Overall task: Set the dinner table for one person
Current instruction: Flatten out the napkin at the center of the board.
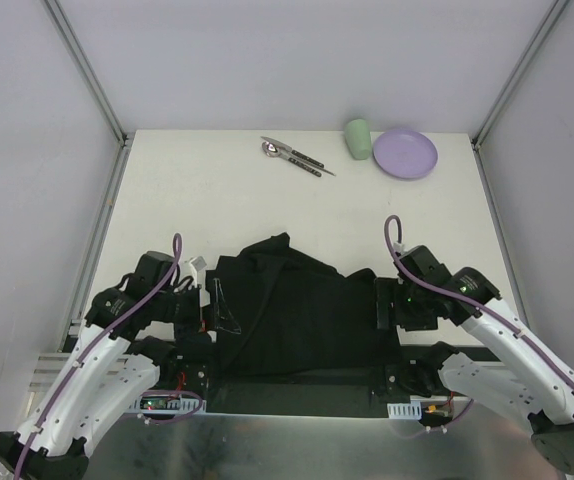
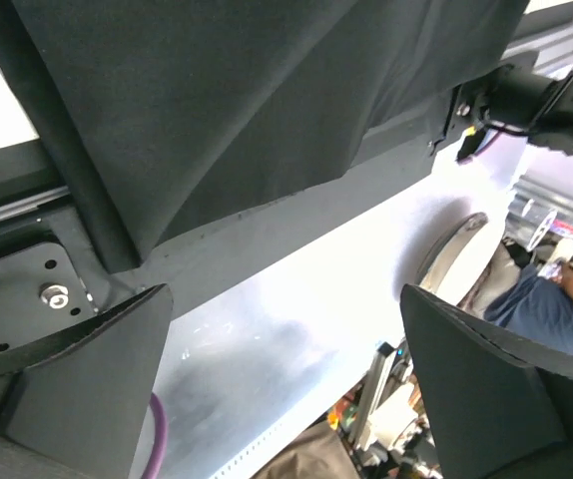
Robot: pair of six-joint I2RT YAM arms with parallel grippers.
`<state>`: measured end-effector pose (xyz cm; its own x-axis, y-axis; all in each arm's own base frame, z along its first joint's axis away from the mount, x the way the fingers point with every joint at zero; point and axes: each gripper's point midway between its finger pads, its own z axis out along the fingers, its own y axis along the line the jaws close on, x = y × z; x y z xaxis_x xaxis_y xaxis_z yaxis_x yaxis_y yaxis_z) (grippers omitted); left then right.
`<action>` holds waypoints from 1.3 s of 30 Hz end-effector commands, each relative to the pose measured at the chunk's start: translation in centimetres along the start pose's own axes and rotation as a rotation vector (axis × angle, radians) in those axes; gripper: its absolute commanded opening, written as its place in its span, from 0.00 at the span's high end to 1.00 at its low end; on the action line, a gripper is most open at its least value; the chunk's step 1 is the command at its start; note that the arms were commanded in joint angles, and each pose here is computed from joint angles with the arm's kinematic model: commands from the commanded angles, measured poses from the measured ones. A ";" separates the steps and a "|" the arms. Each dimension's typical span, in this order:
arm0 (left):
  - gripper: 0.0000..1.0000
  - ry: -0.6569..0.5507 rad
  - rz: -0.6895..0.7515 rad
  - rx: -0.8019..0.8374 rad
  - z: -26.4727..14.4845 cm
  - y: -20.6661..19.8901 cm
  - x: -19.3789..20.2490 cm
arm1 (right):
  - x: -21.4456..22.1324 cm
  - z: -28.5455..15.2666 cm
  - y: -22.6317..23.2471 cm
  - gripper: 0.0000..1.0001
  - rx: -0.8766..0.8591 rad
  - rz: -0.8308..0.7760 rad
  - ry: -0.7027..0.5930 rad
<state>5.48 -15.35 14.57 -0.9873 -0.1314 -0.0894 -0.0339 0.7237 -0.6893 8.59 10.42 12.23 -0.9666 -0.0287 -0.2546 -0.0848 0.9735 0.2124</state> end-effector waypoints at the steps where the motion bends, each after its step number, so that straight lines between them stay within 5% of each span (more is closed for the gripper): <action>1: 0.01 -0.050 0.055 0.035 -1.0 -1.6 -1.0 | -0.6 0.1 0.1 0.17 0.010 0.010 -0.021; 16: 0.02 -0.195 0.028 -0.221 0.7 3.3 -4.9 | -1.8 -0.3 1.2 0.17 -0.026 0.001 -0.065; 23: 0.21 -0.258 -0.027 -0.206 1.0 3.1 -6.1 | -2.7 -0.3 1.4 0.17 -0.028 -0.001 -0.105; 39: 0.37 -0.440 -0.015 -0.222 3.7 1.1 -15.2 | -2.9 -0.5 1.5 0.17 -0.027 -0.016 -0.127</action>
<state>17.02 -14.32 10.52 -0.8843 -0.3666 -0.2893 -0.1767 0.8360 -0.5195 10.51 11.65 12.32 -0.9449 -0.0370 -0.3252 -0.1121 0.9701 0.2153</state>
